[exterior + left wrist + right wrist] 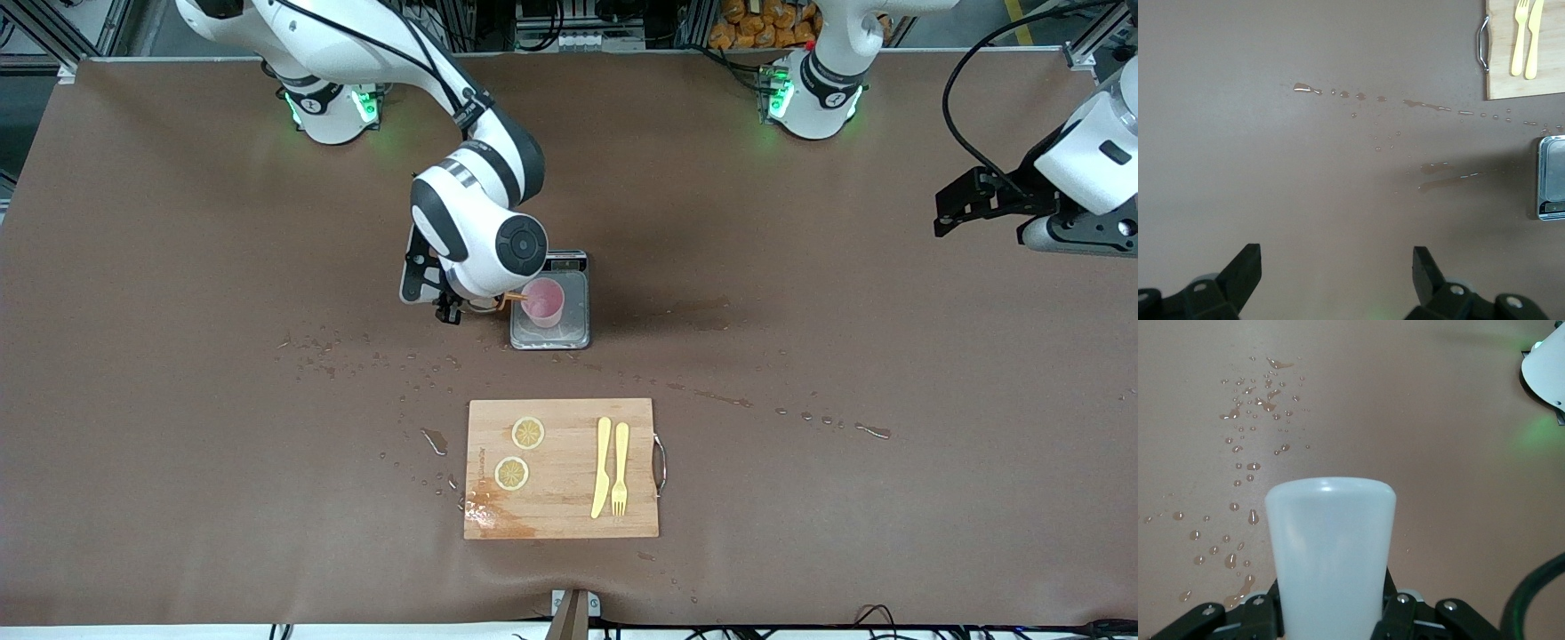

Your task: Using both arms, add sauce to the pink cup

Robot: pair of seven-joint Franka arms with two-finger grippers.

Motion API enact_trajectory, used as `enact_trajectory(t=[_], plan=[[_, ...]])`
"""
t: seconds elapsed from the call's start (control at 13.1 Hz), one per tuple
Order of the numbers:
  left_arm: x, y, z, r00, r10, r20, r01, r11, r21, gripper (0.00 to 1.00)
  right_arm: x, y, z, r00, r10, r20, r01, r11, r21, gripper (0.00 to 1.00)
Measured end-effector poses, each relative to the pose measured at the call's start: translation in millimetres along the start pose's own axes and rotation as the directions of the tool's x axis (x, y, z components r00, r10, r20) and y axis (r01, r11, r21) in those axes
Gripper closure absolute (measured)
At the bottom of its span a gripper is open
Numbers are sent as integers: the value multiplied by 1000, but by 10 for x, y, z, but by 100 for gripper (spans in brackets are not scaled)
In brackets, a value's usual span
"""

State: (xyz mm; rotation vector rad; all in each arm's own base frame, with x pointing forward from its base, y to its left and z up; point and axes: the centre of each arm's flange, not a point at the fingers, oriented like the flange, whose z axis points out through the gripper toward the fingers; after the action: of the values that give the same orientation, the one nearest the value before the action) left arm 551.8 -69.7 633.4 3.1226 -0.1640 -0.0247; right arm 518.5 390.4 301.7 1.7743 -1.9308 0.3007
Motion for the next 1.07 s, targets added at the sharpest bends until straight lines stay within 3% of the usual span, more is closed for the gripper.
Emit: enact_trajectory(t=[0.08,0.31,1.07], plan=[[0,-2,0,1000,0,0,0,1000,0,0,-20,15,-5,1000,-4,-6,4,1000,7,54],[-1,-5,-1,1000,-1,0,1,1000,0,0,-77,42,4,1000,-13,-16,13,1000,14,56],[-22,-11,-28,1000,-2,-1,2,1000,0,0,40,-27,-77,998,-60,-25,61,998,3,57]])
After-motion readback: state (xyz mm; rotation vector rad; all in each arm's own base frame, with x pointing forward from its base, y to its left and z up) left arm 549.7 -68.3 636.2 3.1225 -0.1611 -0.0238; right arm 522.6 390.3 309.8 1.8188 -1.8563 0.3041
